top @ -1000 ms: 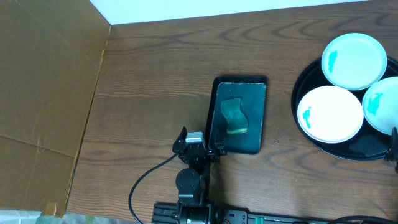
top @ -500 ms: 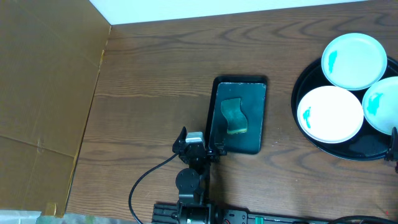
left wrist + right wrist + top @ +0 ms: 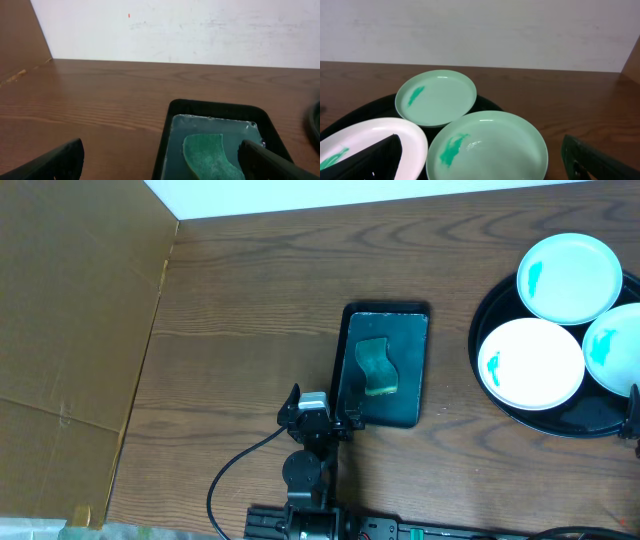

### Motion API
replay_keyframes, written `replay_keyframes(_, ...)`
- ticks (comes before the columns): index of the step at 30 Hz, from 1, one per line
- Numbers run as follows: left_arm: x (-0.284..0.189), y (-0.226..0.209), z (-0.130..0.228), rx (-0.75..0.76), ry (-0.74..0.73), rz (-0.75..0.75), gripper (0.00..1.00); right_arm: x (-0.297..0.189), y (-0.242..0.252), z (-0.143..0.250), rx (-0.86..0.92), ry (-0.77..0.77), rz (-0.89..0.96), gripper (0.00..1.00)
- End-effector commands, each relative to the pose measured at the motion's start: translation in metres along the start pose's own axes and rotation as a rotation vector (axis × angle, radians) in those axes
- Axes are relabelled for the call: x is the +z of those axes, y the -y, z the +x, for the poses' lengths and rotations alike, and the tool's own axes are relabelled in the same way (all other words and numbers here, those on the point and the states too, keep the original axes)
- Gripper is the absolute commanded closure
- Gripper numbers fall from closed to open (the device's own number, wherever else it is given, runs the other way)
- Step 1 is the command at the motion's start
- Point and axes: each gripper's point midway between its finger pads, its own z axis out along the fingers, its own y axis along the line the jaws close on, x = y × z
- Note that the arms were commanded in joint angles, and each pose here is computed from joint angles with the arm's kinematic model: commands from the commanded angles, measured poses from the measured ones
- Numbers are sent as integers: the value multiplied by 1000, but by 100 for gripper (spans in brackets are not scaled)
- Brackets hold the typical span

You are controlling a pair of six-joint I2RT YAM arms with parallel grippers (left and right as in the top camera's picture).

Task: Clean dirty plates on tray and stack at the side

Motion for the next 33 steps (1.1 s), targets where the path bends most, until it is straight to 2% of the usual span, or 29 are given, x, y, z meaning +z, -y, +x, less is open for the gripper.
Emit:
replay_keyframes(1,2,-2,17,12,-42,-11,2,0,-2,0,5,0,-4,1)
replay_keyframes(5,1,13,16,-56,-40,76,2,0,-2,0,5,0,-4,1)
replay_keyframes(13,-12,68,10,-478,-115,393,2,0,-2,0,5,0,-4,1)
replay_keyframes(18,-14,73,5,-621,-133,426,2,0,-2,0,5,0,-4,1)
replay_keyframes(21,-18,74,-31,-598,9,481,2,0,-2,0,5,0,-4,1)
replay_keyframes(24,-35,74,-87,-533,234,550,2,0,-2,0,5,0,-4,1)
replay_keyframes(26,-45,73,-116,-472,322,558,2,0,-2,0,5,0,-4,1)
replay_keyframes(30,-44,66,-148,-367,317,478,2,0,-2,0,5,0,-4,1)
replay_keyframes(33,-23,60,-155,-311,144,387,2,0,-2,0,5,0,-4,1)
